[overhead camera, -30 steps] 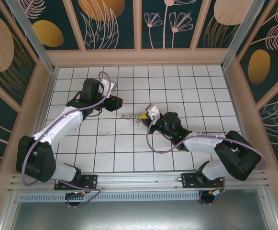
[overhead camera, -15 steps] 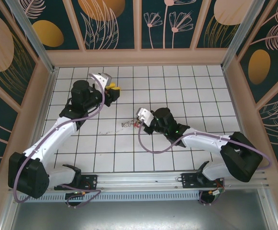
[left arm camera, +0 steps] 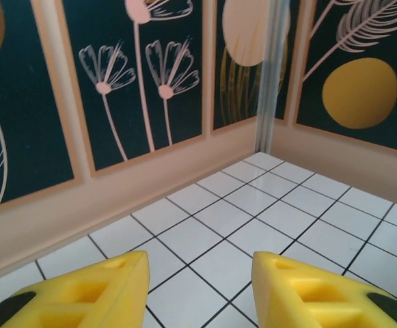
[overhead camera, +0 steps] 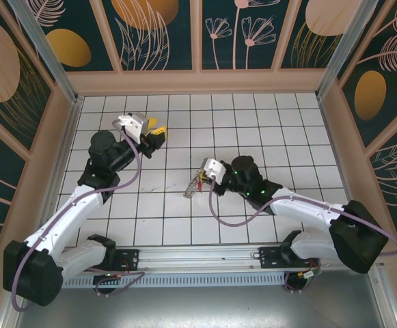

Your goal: Put the keys on the keyring

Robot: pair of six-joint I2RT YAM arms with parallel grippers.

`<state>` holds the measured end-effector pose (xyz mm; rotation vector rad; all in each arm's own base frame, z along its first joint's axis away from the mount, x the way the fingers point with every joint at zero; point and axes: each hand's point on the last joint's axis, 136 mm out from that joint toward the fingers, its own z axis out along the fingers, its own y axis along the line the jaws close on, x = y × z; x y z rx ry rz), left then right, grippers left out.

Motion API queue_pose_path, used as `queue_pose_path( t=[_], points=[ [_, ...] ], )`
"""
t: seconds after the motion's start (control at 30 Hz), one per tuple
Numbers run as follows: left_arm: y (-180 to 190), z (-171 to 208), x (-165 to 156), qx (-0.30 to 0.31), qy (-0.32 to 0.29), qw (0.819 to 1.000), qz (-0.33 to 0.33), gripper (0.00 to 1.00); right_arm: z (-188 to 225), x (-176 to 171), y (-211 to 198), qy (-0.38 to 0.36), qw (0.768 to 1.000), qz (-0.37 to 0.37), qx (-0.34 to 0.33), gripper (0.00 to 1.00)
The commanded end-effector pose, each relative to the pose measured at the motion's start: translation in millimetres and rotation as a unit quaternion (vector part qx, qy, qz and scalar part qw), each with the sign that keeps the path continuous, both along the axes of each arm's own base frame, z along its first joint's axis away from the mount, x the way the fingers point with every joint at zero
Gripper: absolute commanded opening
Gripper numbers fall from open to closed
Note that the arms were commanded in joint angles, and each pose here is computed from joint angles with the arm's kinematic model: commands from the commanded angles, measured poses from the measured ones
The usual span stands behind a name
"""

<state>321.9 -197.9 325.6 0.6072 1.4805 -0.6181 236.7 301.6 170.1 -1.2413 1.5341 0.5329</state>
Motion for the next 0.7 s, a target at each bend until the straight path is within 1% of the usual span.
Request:
queue_pose_path(
  t=[0.0, 0.1, 0.17, 0.23, 0.33, 0.43, 0.53, 0.57, 0.67],
  points=[
    [-13, -2, -15, 0.018, -0.026, 0.998, -0.061, 0.44, 39, -12, 8, -0.027, 0.995, 0.062, 0.069, 0.0],
    [-27, -19, -20, 0.033, -0.004, 0.993, -0.116, 0.44, 34, -11, 5, -0.029, 0.995, 0.072, 0.061, 0.0],
    [-40, -32, -28, 0.05, 0.015, 0.984, -0.172, 0.44, 32, -13, 4, -0.019, 0.994, 0.094, 0.061, 0.0],
    [-51, -47, -40, 0.071, 0.027, 0.969, -0.237, 0.42, 32, -15, 4, -0.01, 0.992, 0.108, 0.06, 0.0],
    [-59, -69, -61, 0.102, 0.031, 0.941, -0.322, 0.34, 32, -13, 5, -0.005, 0.99, 0.125, 0.065, 0.0],
    [-62, -83, -72, 0.12, 0.013, 0.929, -0.35, 0.33, 28, -6, 7, -0.01, 0.99, 0.124, 0.059, 0.0],
    [-68, -96, -72, 0.141, 0.005, 0.929, -0.342, 0.35, 17, 4, 11, -0.013, 0.992, 0.119, 0.03, 0.0],
    [-70, -101, -71, 0.148, 0.007, 0.929, -0.34, 0.37, 12, 7, 13, -0.014, 0.993, 0.118, 0.015, 0.0],
    [-80, -116, -66, 0.17, 0.02, 0.924, -0.341, 0.37, 4, 12, 20, -0.022, 0.992, 0.122, -0.013, 0.0]
  ],
)
